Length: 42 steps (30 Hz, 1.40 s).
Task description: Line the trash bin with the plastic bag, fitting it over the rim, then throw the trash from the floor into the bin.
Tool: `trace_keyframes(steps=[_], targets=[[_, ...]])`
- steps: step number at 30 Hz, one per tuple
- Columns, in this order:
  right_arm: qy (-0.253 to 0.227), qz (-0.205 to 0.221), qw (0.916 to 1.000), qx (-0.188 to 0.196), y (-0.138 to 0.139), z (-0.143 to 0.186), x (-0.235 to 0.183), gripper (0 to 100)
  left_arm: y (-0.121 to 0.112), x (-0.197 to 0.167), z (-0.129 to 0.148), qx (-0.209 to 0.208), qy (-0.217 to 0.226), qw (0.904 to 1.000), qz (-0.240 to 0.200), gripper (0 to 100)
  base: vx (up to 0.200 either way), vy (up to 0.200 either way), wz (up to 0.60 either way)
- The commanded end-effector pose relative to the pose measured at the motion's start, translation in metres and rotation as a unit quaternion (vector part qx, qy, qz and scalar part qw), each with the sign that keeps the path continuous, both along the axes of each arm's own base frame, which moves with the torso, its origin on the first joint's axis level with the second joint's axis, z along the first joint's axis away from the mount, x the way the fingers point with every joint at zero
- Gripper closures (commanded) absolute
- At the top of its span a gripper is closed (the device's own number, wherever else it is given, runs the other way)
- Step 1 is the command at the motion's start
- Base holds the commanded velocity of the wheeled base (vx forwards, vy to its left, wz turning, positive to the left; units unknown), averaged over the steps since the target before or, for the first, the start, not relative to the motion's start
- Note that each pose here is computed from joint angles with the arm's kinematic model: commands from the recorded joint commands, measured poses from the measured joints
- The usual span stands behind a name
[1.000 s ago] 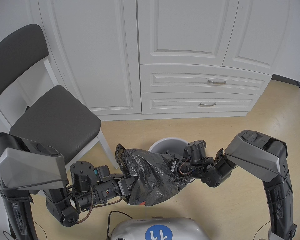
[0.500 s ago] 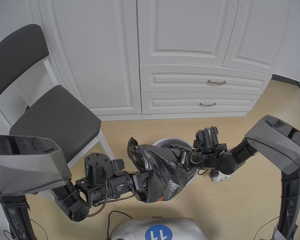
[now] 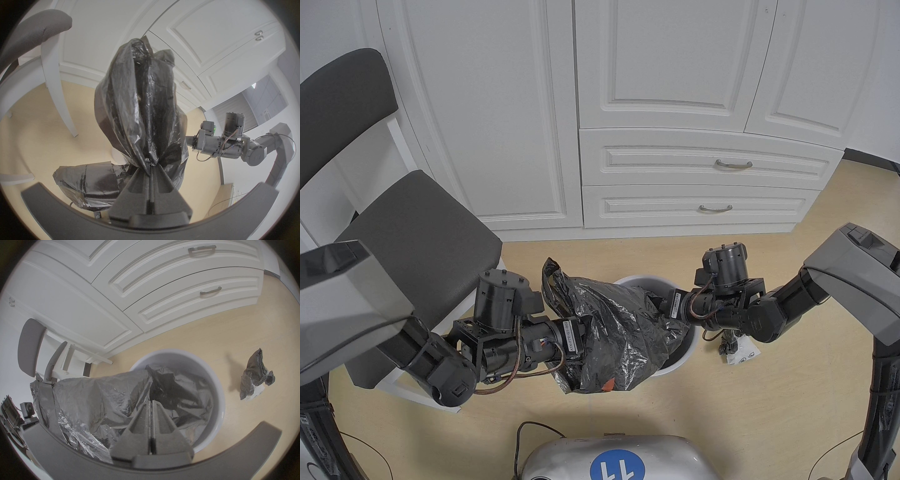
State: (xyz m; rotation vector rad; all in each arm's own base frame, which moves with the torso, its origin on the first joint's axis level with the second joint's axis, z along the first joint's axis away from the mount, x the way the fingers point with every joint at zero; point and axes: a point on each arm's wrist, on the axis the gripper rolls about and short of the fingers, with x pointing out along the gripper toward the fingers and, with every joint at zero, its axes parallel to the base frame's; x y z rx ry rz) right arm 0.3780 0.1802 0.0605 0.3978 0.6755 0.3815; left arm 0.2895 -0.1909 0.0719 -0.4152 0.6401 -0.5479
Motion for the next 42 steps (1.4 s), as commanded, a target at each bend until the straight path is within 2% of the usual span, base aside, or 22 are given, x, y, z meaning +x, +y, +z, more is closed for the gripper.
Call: trace_keyframes(steps=[1,2,6,8,9,12,13,15,17,18,19,22,25,30,31,33,39,42], targets=[[-0.025,-0.023,0.9994,0.012,-0.018,0.019,0.007,100,0.000,0.005,0.028,-0.012,-0.023,0.9996,0.008,100,0.000,0.000,0.00],[-0.038,-0.036,0.9984,0.020,-0.031,0.033,0.009,100,-0.001,0.007,0.035,-0.010,-0.021,0.9997,0.007,100,0.000,0.000,0.00],[-0.065,-0.060,0.9956,0.030,-0.055,0.057,0.010,100,-0.005,0.005,0.048,-0.008,-0.019,0.9998,0.001,100,0.000,0.000,0.00],[-0.066,-0.061,0.9955,0.031,-0.055,0.058,0.010,100,-0.005,0.005,0.048,-0.007,-0.019,0.9998,0.000,100,0.000,0.000,0.00],[-0.081,-0.074,0.9934,0.033,-0.068,0.069,0.011,100,-0.012,0.003,0.052,0.001,-0.031,0.9994,-0.015,100,0.000,0.000,0.00],[-0.096,-0.089,0.9908,0.032,-0.082,0.080,0.011,100,-0.033,0.001,0.055,0.012,-0.042,0.9979,-0.048,100,0.000,0.000,0.00],[-0.096,-0.089,0.9908,0.032,-0.082,0.080,0.011,100,-0.033,0.001,0.055,0.012,-0.042,0.9979,-0.048,100,0.000,0.000,0.00],[-0.117,-0.100,0.9879,0.019,-0.099,0.092,0.008,100,-0.062,0.007,0.049,0.045,-0.035,0.9960,-0.069,100,0.000,0.000,0.00],[-0.123,-0.104,0.9869,0.016,-0.103,0.095,0.007,100,-0.071,0.011,0.045,0.067,-0.033,0.9950,-0.066,100,0.000,0.000,0.00],[-0.130,-0.109,0.9854,0.015,-0.109,0.102,0.003,100,-0.085,0.018,0.038,0.112,-0.032,0.9918,-0.052,100,0.000,0.000,0.00],[-0.133,-0.111,0.9847,0.016,-0.111,0.105,0.001,100,-0.091,0.022,0.035,0.136,-0.031,0.9895,-0.039,100,0.000,0.000,0.00],[-0.139,-0.107,0.9843,0.018,-0.113,0.111,-0.004,100,-0.105,0.027,0.032,0.175,-0.023,0.9841,-0.024,100,0.000,0.000,0.00],[-0.145,-0.104,0.9838,0.020,-0.114,0.116,-0.008,100,-0.115,0.027,0.035,0.190,-0.020,0.9811,-0.034,100,0.000,0.000,0.00],[-0.152,-0.098,0.9834,-0.007,-0.121,0.116,-0.015,100,-0.143,0.025,0.041,0.194,-0.024,0.9790,-0.056,100,0.000,0.000,0.00],[-0.152,-0.098,0.9834,-0.007,-0.121,0.116,-0.015,100,-0.143,0.025,0.041,0.194,-0.024,0.9790,-0.056,100,0.000,0.000,0.00],[-0.156,-0.097,0.9829,-0.017,-0.124,0.117,-0.019,100,-0.160,0.019,0.038,0.206,-0.017,0.9756,-0.074,100,0.000,0.000,0.00],[-0.161,-0.095,0.9816,-0.039,-0.132,0.116,-0.024,100,-0.190,0.026,-0.003,0.247,-0.007,0.9665,-0.068,100,0.000,0.000,0.00],[-0.172,-0.085,0.9809,-0.036,-0.141,0.118,-0.029,100,-0.201,0.029,-0.015,0.262,-0.018,0.9615,-0.082,100,0.000,0.000,0.00]])
